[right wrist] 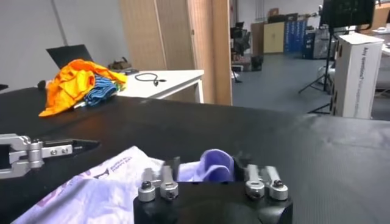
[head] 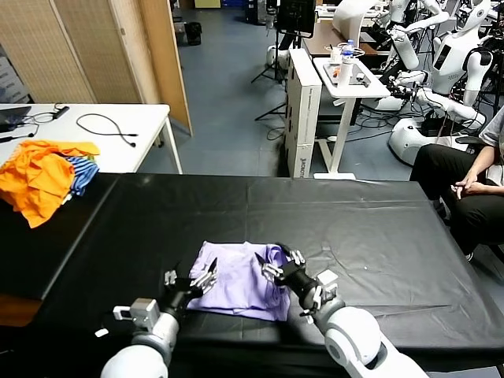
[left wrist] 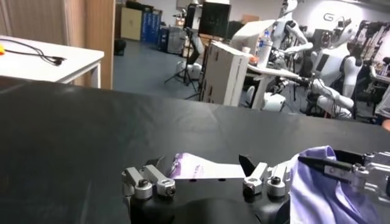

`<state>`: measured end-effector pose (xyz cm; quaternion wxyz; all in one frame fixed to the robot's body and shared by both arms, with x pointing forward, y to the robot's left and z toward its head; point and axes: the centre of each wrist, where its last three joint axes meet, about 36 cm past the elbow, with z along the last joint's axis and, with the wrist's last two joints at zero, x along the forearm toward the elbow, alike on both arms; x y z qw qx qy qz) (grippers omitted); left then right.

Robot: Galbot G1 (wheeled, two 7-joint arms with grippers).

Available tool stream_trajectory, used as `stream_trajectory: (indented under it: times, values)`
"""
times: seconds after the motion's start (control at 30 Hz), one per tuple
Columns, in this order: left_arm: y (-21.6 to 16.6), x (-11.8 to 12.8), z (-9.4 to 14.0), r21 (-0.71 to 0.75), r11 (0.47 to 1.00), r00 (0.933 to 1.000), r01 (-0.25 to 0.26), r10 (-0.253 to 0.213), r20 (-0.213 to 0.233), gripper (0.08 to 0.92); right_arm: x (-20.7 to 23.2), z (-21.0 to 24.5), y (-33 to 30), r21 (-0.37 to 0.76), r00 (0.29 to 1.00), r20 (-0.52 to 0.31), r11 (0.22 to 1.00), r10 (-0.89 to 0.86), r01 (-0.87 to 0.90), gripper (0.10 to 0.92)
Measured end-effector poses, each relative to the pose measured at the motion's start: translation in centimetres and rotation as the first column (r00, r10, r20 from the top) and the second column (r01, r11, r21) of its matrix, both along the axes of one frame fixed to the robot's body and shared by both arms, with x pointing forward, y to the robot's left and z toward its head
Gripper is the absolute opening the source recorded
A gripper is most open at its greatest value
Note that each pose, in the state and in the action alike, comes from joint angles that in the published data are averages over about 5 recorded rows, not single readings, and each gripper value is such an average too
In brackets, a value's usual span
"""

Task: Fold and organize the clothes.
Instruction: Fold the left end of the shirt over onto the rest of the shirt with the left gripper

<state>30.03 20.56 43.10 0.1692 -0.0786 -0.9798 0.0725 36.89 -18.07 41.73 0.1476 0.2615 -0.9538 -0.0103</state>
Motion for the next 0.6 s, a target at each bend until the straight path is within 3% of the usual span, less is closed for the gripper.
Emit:
stream_trajectory:
  times: [0.1, 0.2, 0.47, 0.6]
  values:
    - [0.1, 0.0, -0.1, 0.003, 1.000, 1.0000, -0.002, 0.002, -0.001, 0.907, -0.5, 0.0, -0.2, -0.016, 1.000, -0.022, 1.000, -0.009, 0.009, 0.219]
    - [0.2, 0.0, -0.3, 0.007, 1.000, 1.0000, -0.006, 0.006, -0.004, 0.907, -1.0, -0.2, -0.4, -0.035, 0.998, -0.058, 0.999, -0.025, 0.023, 0.146]
    - [0.7, 0.0, -0.4, 0.017, 1.000, 0.9998, -0.020, 0.020, -0.004, 0.907, -0.9, -0.8, -0.4, -0.051, 0.988, -0.144, 0.997, -0.057, 0.050, 0.145]
    - [1.1, 0.2, -0.4, 0.019, 0.999, 0.9996, -0.028, 0.028, 0.000, 0.907, -0.8, -0.3, -0.6, -0.024, 0.987, -0.148, 0.998, -0.056, 0.053, 0.271]
